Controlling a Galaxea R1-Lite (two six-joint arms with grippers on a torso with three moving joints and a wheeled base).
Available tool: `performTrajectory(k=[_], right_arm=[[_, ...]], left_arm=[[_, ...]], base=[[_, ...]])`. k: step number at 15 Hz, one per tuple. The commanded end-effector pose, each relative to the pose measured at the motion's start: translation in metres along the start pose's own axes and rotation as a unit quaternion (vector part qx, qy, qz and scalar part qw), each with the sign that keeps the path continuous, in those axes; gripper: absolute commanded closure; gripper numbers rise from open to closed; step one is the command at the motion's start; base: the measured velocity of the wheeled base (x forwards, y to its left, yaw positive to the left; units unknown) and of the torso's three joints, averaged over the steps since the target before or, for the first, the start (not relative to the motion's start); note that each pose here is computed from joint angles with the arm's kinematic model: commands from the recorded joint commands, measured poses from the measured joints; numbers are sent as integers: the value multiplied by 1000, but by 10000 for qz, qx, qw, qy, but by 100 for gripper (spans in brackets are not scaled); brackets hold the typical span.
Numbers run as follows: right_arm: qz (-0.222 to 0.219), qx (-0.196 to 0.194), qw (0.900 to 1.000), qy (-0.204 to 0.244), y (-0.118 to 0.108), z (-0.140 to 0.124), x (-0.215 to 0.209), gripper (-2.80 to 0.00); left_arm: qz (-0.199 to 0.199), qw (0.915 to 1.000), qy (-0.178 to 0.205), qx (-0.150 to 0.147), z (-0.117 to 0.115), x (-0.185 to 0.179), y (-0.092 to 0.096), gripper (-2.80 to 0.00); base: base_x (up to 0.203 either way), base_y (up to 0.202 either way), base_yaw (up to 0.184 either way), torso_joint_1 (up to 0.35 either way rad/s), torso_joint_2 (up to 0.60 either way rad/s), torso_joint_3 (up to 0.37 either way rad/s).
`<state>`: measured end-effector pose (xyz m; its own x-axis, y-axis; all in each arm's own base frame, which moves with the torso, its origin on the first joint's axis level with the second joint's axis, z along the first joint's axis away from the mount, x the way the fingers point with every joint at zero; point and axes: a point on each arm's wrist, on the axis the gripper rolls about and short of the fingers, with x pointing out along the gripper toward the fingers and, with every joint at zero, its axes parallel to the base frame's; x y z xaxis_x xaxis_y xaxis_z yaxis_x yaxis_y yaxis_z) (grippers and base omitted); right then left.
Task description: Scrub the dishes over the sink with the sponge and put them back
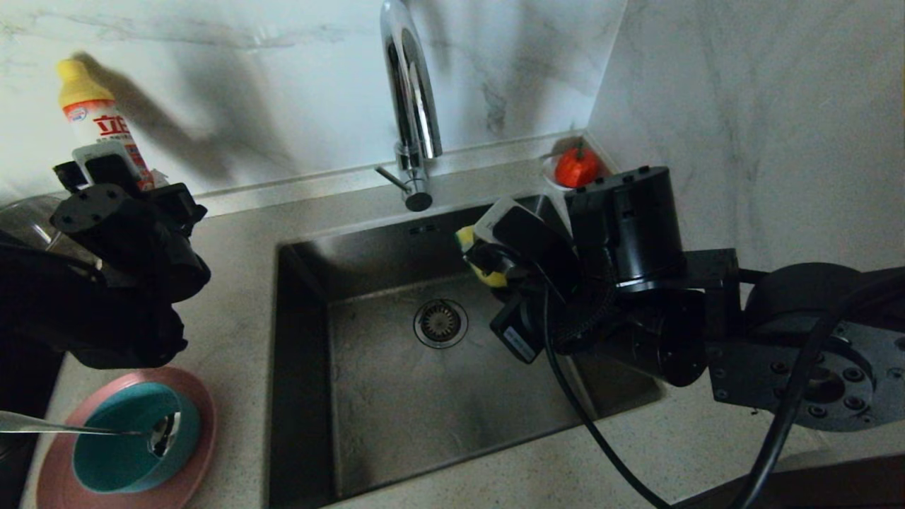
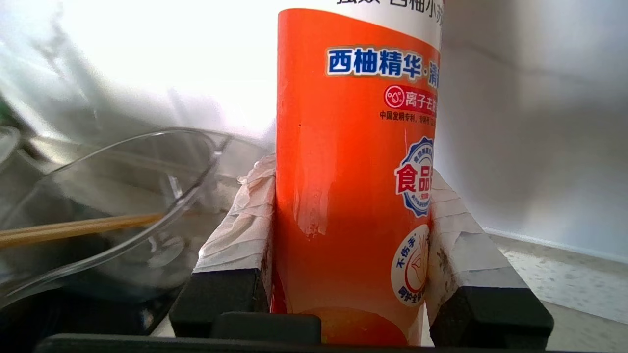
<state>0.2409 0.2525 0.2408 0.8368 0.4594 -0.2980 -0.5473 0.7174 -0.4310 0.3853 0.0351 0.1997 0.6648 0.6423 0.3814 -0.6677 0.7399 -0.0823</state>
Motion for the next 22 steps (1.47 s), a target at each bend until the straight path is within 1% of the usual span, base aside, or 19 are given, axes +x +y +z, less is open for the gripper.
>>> performTrajectory(k=[1,2,3,5,7,10,14,18,20,22], right_arm=[[-4,-17,10000,38,0,-2,1,0],[-11,-14,10000,41,0,-2,2,0],[-13,-13,10000,42,0,-2,2,0],[-11,-14,10000,41,0,-2,2,0],[-10,-14,10000,41,0,-2,1,0],[19,-26,9999,95,1,-6,1,0],[16,-30,9999,109,1,-7,1,0],[18,-32,9999,116,2,-7,1,0],[18,-32,9999,114,2,-7,1,0],[16,-30,9999,109,1,-7,1,0]], left_arm=[[-3,10000,27,87,-16,5,-7,0],[-31,9999,11,120,-17,7,-8,0],[-82,9998,-83,146,-19,12,-12,0],[-297,9992,-214,188,-19,16,-17,0],[-488,9983,-233,234,-23,16,-18,0],[-505,9982,-218,257,-24,17,-19,0],[-363,9987,-207,307,-37,30,-17,0],[-326,9985,-88,428,-54,33,-14,0],[-321,9985,-77,428,-60,35,-17,0],[-283,9988,-137,383,-61,39,-19,0]], base=[[0,0,0,0,0,0],[0,0,0,0,0,0],[0,0,0,0,0,0],[0,0,0,0,0,0],[0,0,0,0,0,0],[0,0,0,0,0,0],[0,0,0,0,0,0],[0,0,0,0,0,0],[0,0,0,0,0,0],[0,0,0,0,0,0]])
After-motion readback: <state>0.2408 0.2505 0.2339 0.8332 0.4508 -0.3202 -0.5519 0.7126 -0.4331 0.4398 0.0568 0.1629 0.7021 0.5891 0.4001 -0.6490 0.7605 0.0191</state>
